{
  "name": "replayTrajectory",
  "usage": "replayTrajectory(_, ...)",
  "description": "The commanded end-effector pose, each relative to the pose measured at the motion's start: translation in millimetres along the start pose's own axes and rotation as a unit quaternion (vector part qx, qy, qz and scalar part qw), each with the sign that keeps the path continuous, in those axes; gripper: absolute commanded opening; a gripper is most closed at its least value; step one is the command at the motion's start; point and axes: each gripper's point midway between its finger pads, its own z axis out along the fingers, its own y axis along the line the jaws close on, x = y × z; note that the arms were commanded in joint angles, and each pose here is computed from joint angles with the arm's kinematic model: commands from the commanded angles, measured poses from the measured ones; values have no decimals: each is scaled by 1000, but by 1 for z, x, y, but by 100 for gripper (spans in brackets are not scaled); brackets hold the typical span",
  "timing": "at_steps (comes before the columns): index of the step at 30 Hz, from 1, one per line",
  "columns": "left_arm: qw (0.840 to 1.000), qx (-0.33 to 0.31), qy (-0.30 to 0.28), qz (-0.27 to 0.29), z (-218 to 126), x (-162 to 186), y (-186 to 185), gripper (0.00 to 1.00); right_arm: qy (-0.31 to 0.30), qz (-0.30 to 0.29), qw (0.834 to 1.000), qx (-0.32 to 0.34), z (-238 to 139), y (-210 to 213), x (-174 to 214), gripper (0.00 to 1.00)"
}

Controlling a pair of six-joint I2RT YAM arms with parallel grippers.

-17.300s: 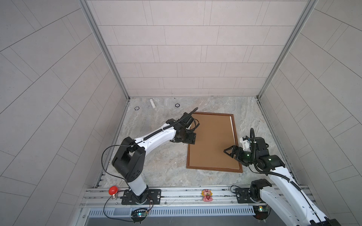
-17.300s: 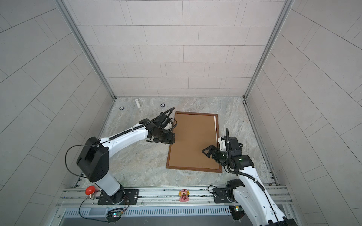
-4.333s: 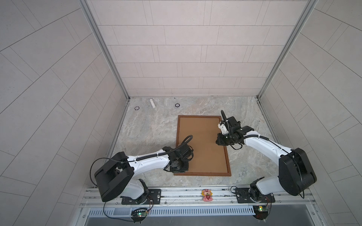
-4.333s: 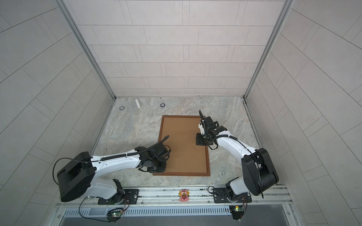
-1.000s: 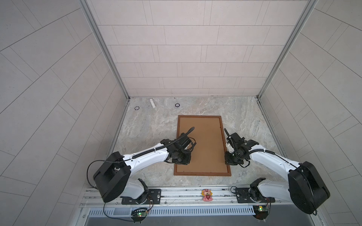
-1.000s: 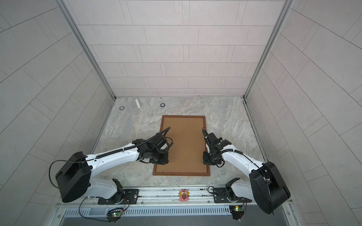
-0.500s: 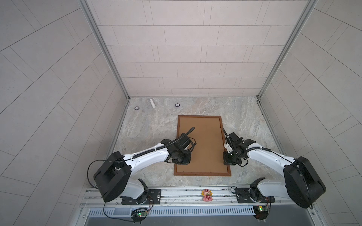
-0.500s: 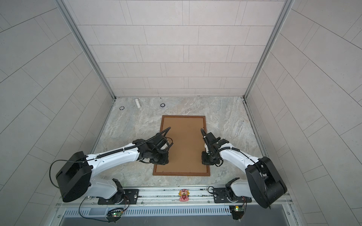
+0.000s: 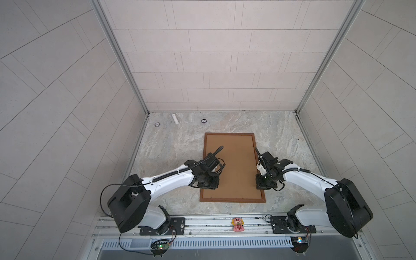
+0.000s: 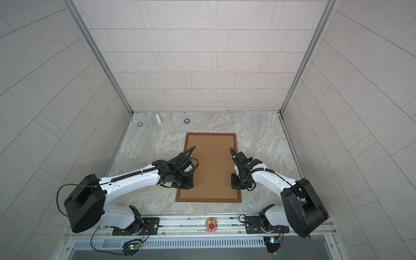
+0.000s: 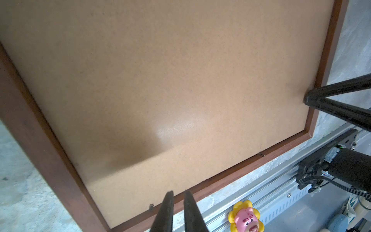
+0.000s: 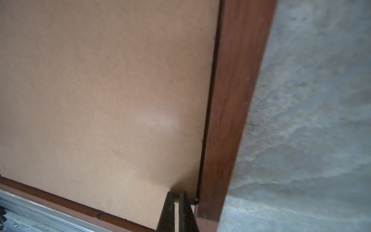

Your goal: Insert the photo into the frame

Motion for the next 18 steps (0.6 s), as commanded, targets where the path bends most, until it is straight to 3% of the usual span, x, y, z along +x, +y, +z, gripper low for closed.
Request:
replayTrajectory(1,1000,-11,-13,-4,-7,-1,8,18,-37,-24,999,7,-36,8,-13,0)
replayTrajectory(7,999,-16,-40,-14,-16,-5,14,18,-60,-36,998,3,-66,16,-9,0)
replayTrajectory(18,1000,-12,-15,-17,0,-4,12,18,-64,-110,990,64,-39,31,31,0)
